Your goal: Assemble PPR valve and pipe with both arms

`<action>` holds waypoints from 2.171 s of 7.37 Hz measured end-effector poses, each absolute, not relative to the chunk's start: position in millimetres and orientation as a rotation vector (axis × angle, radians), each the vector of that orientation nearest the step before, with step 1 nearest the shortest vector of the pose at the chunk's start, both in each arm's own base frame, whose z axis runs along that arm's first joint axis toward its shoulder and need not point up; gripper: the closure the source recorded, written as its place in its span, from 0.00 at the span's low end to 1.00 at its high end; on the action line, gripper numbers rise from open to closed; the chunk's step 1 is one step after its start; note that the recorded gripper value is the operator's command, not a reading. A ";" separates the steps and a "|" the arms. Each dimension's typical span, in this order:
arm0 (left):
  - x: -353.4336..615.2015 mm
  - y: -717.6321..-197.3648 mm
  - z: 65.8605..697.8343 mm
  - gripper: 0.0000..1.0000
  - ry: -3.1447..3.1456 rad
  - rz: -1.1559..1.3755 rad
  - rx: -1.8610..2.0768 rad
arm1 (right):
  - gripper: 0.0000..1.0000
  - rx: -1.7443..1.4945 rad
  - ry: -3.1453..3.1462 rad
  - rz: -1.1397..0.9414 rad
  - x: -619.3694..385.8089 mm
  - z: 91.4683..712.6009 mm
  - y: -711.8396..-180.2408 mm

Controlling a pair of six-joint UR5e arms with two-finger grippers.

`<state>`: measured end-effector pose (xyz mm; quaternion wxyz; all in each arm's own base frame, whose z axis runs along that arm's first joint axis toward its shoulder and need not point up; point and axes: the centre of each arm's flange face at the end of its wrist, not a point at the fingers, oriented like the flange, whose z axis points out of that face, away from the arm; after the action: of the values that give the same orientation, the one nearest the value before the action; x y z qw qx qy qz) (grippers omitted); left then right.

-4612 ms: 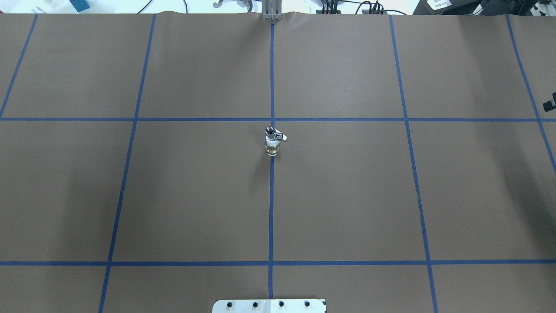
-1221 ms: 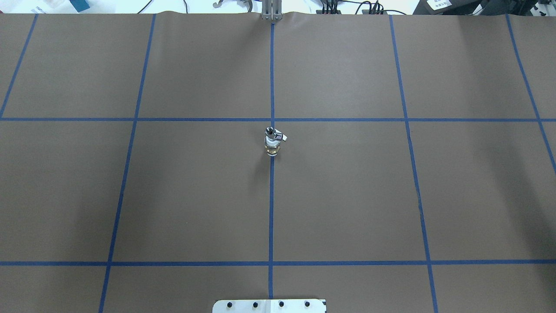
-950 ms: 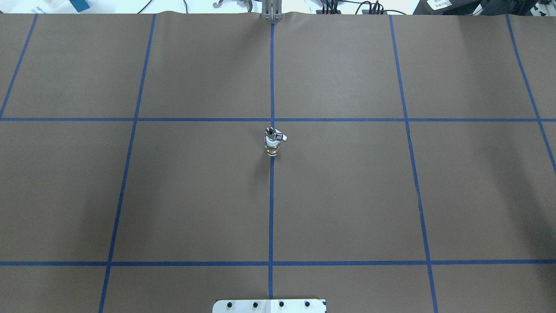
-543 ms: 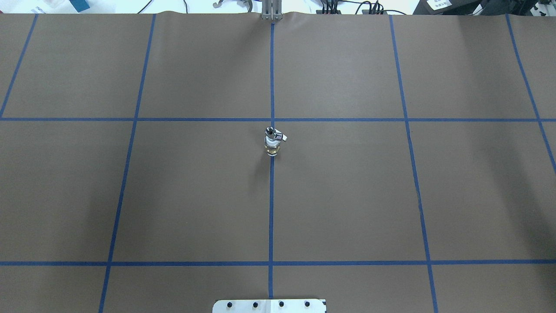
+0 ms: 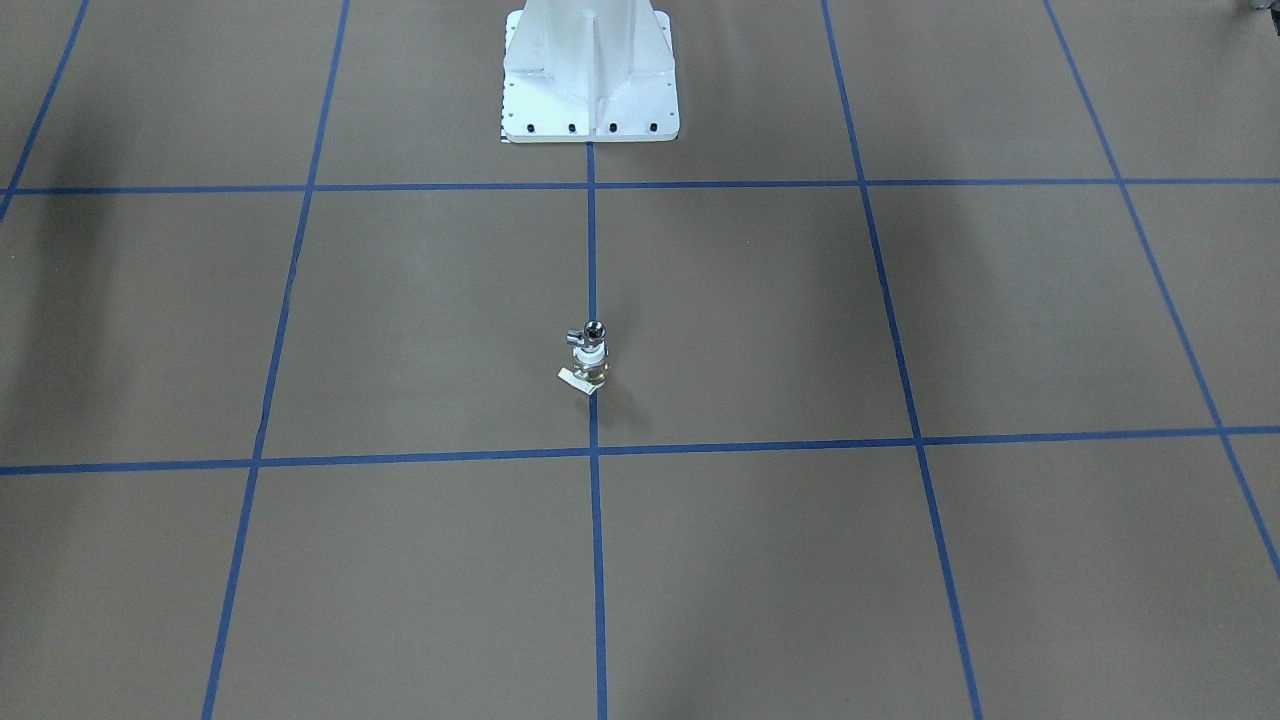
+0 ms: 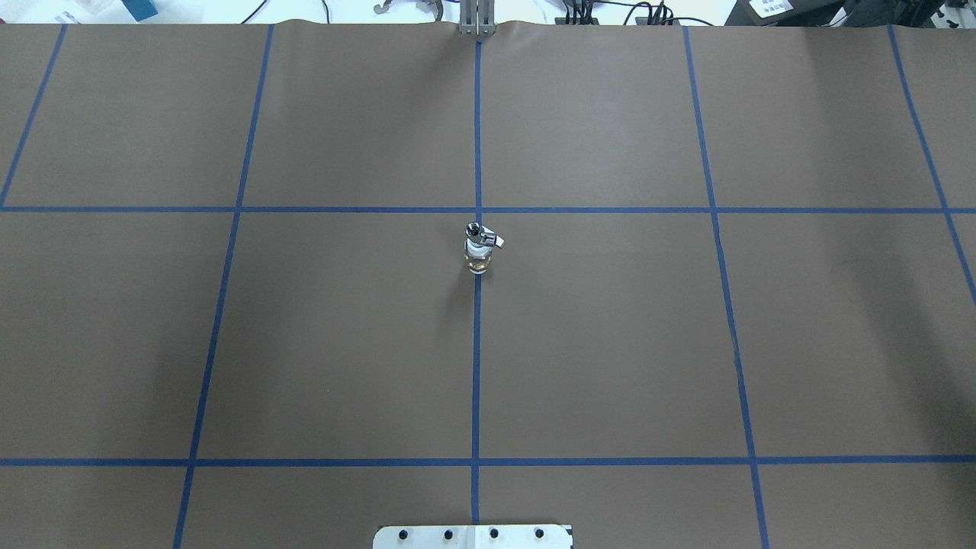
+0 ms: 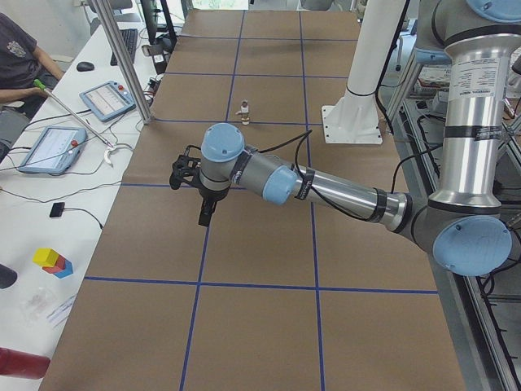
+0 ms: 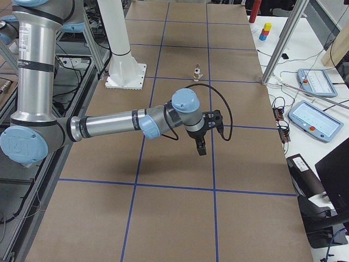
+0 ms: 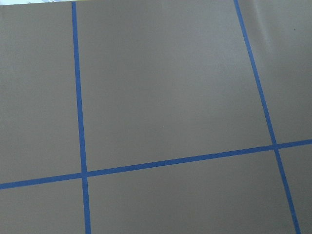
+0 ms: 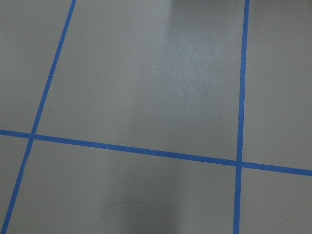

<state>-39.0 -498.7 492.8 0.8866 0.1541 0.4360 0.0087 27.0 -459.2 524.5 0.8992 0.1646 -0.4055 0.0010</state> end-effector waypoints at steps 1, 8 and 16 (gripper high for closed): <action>-39.0 -498.7 492.6 0.00 0.907 0.018 0.320 | 0.00 0.340 -0.839 0.003 27.1 524.9 -458.9; -38.4 -498.4 489.1 0.00 0.909 0.027 0.334 | 0.00 0.342 -0.836 0.003 27.2 524.2 -459.7; -38.2 -497.5 487.5 0.00 0.910 0.029 0.338 | 0.00 0.342 -0.838 0.003 27.3 523.8 -459.1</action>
<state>-38.2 -497.5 487.5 0.8845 0.1624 0.4372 0.0139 27.3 -459.1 523.8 0.8992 0.1654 -0.4050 0.0013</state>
